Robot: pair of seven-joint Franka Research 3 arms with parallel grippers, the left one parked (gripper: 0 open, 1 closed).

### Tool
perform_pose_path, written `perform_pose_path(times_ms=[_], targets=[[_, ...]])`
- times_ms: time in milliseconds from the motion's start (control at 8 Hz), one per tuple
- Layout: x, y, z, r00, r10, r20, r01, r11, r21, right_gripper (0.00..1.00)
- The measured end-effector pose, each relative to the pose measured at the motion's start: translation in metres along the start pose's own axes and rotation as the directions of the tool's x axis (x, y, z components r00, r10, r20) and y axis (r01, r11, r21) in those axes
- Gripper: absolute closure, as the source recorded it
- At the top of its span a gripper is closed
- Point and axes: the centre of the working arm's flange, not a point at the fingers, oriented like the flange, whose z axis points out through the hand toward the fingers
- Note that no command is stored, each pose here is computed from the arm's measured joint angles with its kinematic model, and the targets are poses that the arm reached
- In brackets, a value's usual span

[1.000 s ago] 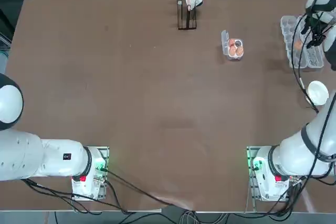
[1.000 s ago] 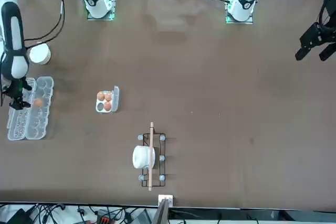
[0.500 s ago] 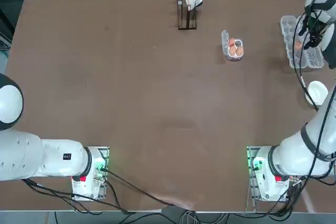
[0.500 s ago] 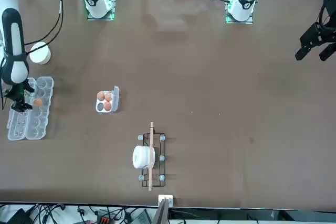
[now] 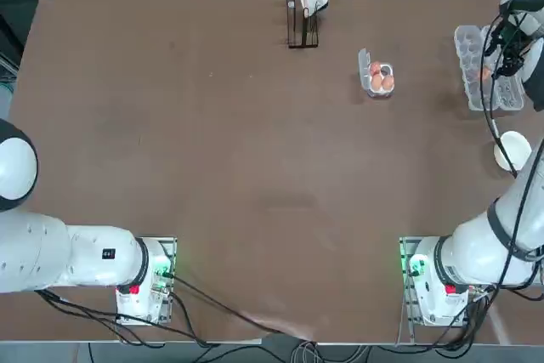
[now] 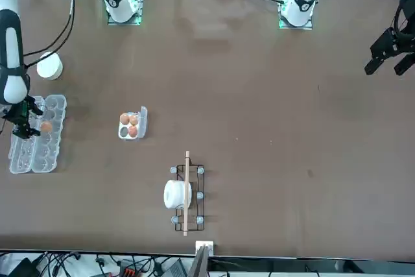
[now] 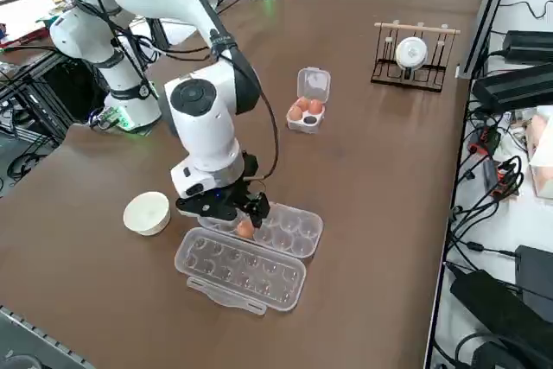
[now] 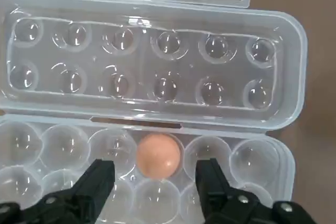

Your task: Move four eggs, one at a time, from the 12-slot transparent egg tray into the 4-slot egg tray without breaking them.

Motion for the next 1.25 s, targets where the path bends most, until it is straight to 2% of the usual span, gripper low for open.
perform_pose_path(times_ms=[375,1250], targets=[[0.0,-0.005,0.01,1.0,0.0,0.024,0.0,1.0,0.014,0.05],[0.004,-0.001,0.027,0.999,0.008,0.033,-0.007,1.0,-0.008,0.08]])
